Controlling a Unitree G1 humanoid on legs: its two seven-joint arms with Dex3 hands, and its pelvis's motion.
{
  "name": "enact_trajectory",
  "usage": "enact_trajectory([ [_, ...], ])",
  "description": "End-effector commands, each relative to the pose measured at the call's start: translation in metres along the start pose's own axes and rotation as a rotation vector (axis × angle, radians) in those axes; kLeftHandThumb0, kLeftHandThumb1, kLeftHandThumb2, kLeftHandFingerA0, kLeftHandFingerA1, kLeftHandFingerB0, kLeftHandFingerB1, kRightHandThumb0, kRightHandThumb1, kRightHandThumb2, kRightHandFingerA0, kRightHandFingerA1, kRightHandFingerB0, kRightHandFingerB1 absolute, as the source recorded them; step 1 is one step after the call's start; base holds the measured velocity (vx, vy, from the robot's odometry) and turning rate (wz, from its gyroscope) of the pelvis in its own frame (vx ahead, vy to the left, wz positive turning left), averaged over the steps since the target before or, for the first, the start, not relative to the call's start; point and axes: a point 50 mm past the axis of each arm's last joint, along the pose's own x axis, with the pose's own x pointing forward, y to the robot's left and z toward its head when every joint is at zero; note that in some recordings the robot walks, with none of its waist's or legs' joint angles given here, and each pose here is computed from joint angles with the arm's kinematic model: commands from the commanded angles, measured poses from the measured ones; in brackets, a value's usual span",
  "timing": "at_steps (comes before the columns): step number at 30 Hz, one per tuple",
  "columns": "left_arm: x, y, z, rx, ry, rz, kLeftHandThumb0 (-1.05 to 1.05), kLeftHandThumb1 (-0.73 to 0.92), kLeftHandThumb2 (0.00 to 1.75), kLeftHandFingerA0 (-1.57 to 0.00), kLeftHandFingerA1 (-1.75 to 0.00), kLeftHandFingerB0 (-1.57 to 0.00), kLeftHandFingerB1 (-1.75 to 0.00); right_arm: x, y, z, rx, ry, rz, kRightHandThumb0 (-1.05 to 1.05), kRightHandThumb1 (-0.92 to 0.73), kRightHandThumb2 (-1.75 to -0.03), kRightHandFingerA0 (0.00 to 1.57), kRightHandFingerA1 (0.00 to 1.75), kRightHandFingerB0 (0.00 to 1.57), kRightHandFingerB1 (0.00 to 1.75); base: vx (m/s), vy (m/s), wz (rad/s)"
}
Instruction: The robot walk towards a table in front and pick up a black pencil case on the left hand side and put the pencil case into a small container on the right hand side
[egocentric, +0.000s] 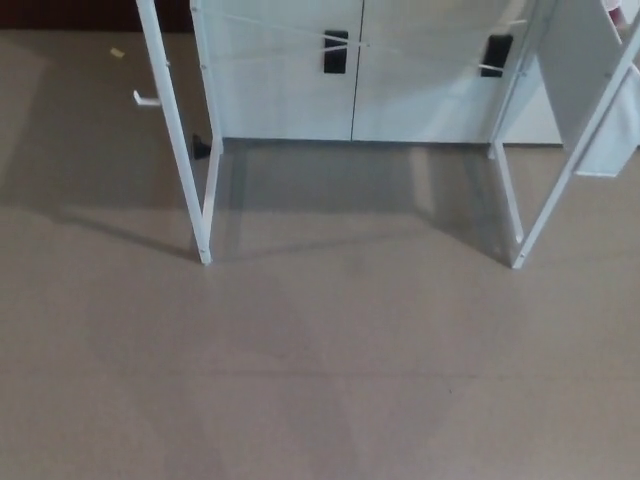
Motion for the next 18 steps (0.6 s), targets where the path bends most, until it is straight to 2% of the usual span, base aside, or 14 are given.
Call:
enact_trajectory([
  [1, 0.0005, 0.0020, 0.0043, 0.012, -0.026, 0.006, -0.27, 0.44, 0.58, -0.29, -0.39, -0.23, -0.34, -0.0006, -0.0057, 0.0000, -0.012, -0.006, -0.013, -0.41, -0.63, -0.59, 0.49, 0.41, 0.37, 0.33, 0.33, -0.151, -0.54],
  [3, 0.0002, 0.0020, 0.0045, 0.020, -0.027, 0.006, -0.27, 0.44, 0.58, -0.28, -0.38, -0.22, -0.34, -0.0003, -0.0061, -0.0002, -0.023, -0.001, -0.014, -0.41, -0.63, -0.59, 0.49, 0.40, 0.37, 0.33, 0.25, -0.055, 0.49],
  [7, 0.0001, 0.0024, 0.0044, 0.029, -0.030, 0.005, -0.24, 0.48, 0.55, -0.33, -0.37, -0.22, -0.30, 0.0006, -0.0049, 0.0005, -0.013, -0.001, -0.020, -0.40, -0.62, -0.60, 0.51, 0.38, 0.37, 0.33, 0.21, -0.079, -0.02],
  [8, 0.0005, 0.0023, 0.0046, 0.032, -0.029, 0.008, -0.29, 0.42, 0.59, -0.30, -0.40, -0.23, -0.35, 0.0009, -0.0049, 0.0009, -0.011, 0.000, -0.020, -0.40, -0.63, -0.60, 0.50, 0.38, 0.35, 0.33, 0.23, -0.034, -0.02],
  [10, 0.0010, 0.0020, 0.0047, 0.024, -0.025, 0.012, -0.28, 0.43, 0.58, -0.29, -0.39, -0.22, -0.34, 0.0016, -0.0049, 0.0015, -0.007, 0.003, -0.019, -0.40, -0.63, -0.61, 0.49, 0.37, 0.35, 0.33, 0.24, 0.025, -0.10],
  [15, 0.0010, 0.0019, 0.0043, 0.025, -0.023, 0.015, -0.24, 0.48, 0.54, -0.34, -0.37, -0.23, -0.30, 0.0017, -0.0050, 0.0012, -0.004, 0.004, -0.013, -0.39, -0.63, -0.59, 0.47, 0.38, 0.35, 0.33, 0.32, 0.116, -0.14],
  [18, 0.0000, 0.0011, 0.0026, 0.026, -0.019, 0.003, -0.28, 0.44, 0.59, -0.28, -0.39, -0.21, -0.34, 0.0011, -0.0056, 0.0005, -0.009, 0.004, -0.013, -0.41, -0.63, -0.61, 0.48, 0.38, 0.35, 0.33, 0.41, 0.234, -0.20],
])
